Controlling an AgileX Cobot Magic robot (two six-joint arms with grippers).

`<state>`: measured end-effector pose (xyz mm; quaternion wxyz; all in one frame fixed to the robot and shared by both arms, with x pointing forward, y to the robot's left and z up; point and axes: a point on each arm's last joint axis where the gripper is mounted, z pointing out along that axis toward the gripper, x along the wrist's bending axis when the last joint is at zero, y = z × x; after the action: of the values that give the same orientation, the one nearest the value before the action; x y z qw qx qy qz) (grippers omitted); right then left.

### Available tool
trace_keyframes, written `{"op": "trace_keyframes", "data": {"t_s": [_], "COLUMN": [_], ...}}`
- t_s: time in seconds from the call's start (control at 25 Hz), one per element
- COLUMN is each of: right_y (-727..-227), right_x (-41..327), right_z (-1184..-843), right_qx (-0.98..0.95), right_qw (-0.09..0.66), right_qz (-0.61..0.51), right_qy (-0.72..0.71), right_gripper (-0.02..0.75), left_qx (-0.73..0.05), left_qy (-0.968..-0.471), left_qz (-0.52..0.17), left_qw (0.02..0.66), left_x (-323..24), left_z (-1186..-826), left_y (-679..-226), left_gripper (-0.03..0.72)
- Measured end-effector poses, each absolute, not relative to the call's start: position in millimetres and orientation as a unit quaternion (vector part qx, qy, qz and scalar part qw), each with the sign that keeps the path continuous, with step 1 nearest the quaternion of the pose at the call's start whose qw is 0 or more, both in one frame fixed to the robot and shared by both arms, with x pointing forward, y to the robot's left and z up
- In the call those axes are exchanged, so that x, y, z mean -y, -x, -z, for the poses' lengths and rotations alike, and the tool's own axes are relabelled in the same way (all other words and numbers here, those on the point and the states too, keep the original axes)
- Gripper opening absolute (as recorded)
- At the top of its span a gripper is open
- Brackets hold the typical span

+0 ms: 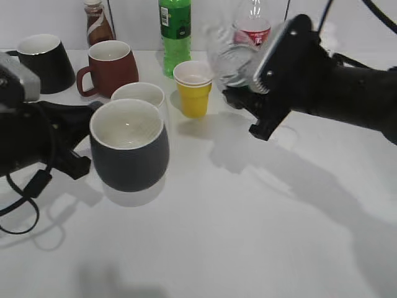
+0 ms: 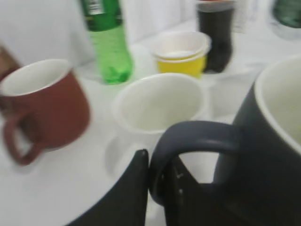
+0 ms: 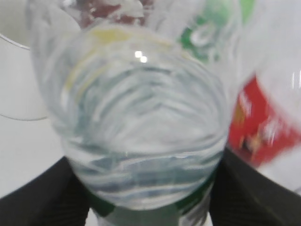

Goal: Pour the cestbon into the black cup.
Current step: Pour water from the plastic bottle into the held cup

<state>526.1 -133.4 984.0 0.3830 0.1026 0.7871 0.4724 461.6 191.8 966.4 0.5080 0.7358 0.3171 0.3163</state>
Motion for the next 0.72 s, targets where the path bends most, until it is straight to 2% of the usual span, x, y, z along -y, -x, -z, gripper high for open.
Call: {"op": "trace_keyframes", "data": {"t_s": [0.28,0.72], "right_y": [-518,-533], "right_x": [104,105], "right_z": [-995,-1009], "right_qx": [-0.799,-0.782], "right_qw": [0.43,0.517], "right_qz": [-0.418,-0.331], "right_qy": [0.04,0.107], "right_gripper": [0.477,0.477], "left_qx": [-0.313,-0.306], "left_qy": [-0.738,-0.75], "left_qz": [-0.311,-0.298], "left_qw": [0.511,0.505], "left_x": [-184,-178], "left_z": [-970,-968], "left_y": [-463,-459], "left_gripper": [0.052,0.052]}}
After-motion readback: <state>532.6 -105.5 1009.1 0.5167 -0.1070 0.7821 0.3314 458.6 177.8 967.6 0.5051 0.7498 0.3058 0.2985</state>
